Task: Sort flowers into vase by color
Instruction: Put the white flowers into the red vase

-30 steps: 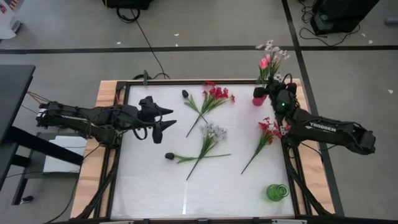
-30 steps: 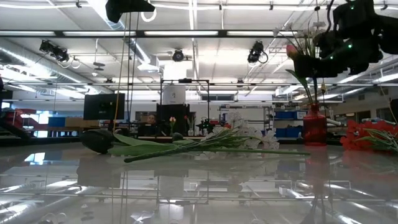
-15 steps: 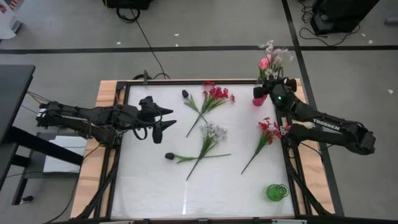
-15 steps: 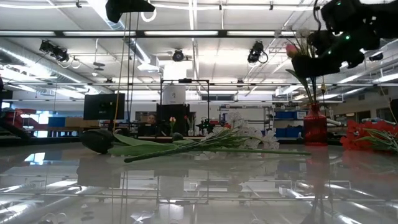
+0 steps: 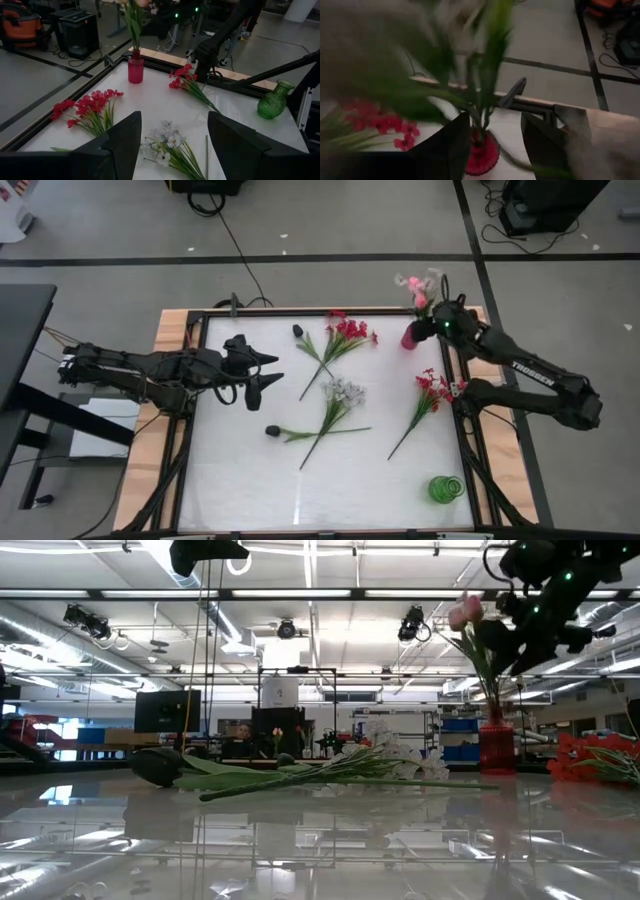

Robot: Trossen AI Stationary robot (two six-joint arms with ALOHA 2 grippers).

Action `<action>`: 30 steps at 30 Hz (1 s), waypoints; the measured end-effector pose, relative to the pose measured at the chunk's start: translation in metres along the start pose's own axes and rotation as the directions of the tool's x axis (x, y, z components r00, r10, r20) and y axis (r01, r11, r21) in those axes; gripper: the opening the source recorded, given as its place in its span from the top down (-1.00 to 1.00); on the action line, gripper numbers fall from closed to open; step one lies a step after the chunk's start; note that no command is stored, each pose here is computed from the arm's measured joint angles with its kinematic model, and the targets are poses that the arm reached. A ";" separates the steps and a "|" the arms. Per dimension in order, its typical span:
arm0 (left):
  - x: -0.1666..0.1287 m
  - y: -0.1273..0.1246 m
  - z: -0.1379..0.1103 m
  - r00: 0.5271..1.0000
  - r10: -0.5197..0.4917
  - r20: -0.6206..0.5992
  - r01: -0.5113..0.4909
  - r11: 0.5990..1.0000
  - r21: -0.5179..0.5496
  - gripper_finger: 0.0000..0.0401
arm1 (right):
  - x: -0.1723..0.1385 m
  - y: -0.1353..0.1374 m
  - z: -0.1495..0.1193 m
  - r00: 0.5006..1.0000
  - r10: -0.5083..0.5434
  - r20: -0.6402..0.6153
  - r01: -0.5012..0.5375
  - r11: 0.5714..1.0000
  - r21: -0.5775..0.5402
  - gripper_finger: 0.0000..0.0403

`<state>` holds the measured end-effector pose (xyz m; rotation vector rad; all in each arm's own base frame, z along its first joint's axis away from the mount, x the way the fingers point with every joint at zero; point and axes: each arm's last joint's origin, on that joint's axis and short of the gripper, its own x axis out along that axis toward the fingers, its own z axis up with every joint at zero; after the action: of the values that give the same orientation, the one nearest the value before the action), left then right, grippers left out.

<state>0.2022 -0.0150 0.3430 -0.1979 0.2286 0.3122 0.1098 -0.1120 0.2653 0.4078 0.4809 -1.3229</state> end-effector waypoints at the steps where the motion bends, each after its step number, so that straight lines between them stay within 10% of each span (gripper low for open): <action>1: 0.000 0.000 0.000 1.000 0.000 0.000 0.000 1.000 0.000 -0.16 | -0.003 -0.001 0.005 1.000 0.002 -0.001 -0.002 1.000 0.007 0.08; 15: 0.000 0.000 0.000 1.000 0.000 0.000 0.000 1.000 0.000 -0.16 | -0.043 -0.012 0.029 0.974 0.114 -0.197 -0.094 0.990 0.109 0.08; 30: 0.000 -0.001 0.004 0.999 -0.006 0.039 0.005 1.000 0.031 -0.16 | -0.054 0.008 0.018 0.790 0.476 -0.385 -0.326 0.859 0.394 0.10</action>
<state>0.2033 -0.0150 0.3469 -0.1621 0.1943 0.3065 0.1096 -0.0760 0.3108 1.0581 0.5504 -0.8612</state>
